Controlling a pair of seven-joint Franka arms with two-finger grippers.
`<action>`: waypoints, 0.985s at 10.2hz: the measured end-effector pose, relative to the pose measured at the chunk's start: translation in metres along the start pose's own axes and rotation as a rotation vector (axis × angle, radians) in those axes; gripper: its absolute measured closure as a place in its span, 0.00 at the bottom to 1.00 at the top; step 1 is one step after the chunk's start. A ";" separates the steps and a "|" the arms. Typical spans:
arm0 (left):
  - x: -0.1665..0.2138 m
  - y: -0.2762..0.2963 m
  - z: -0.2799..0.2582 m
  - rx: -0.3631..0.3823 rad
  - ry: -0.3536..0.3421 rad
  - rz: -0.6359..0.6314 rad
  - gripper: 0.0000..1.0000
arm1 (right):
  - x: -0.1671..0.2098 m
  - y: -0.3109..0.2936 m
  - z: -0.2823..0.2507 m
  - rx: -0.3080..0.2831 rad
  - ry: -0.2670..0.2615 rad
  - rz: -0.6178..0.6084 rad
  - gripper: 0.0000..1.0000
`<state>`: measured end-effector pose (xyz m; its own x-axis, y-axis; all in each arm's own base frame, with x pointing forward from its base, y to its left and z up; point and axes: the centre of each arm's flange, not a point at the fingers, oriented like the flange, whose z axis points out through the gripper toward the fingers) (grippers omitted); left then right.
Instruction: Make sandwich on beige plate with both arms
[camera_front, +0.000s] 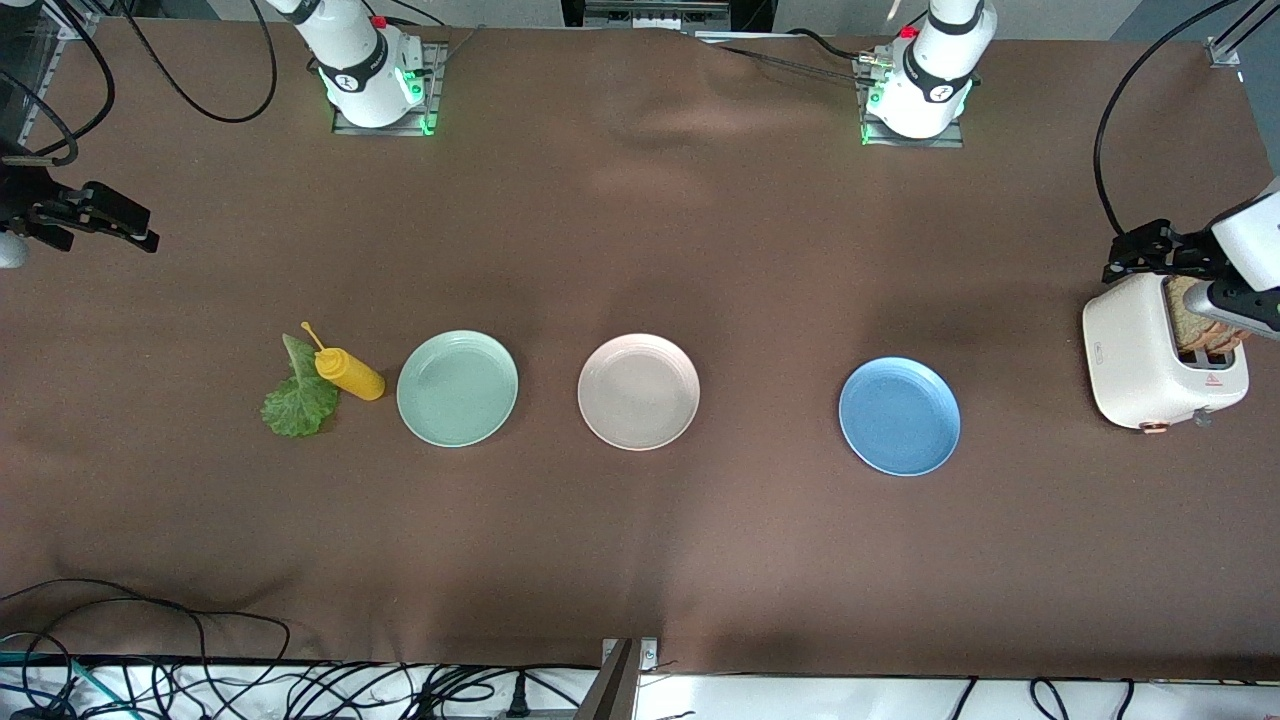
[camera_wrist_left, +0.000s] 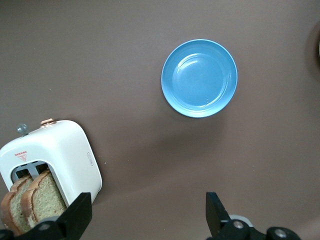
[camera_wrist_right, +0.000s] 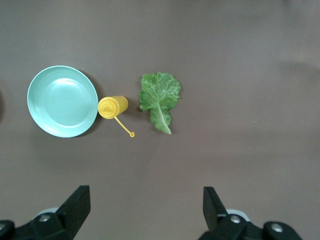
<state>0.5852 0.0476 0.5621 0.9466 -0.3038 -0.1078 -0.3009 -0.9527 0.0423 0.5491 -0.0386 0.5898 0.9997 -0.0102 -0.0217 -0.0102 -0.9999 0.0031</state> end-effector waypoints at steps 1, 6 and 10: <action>0.000 0.000 0.000 0.000 0.000 -0.001 0.00 | 0.000 0.005 0.000 0.000 0.001 0.009 0.00; 0.002 -0.001 0.004 -0.002 -0.007 -0.001 0.00 | -0.001 0.011 -0.003 0.001 0.005 0.020 0.00; 0.002 -0.001 0.005 -0.002 -0.008 -0.001 0.00 | -0.001 0.010 -0.003 0.000 0.004 0.018 0.00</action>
<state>0.5871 0.0481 0.5572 0.9459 -0.3030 -0.1157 -0.2998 -0.9530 0.0446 0.5485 -0.0483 0.5925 0.9995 -0.0281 -0.0173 -0.0280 -0.9996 0.0029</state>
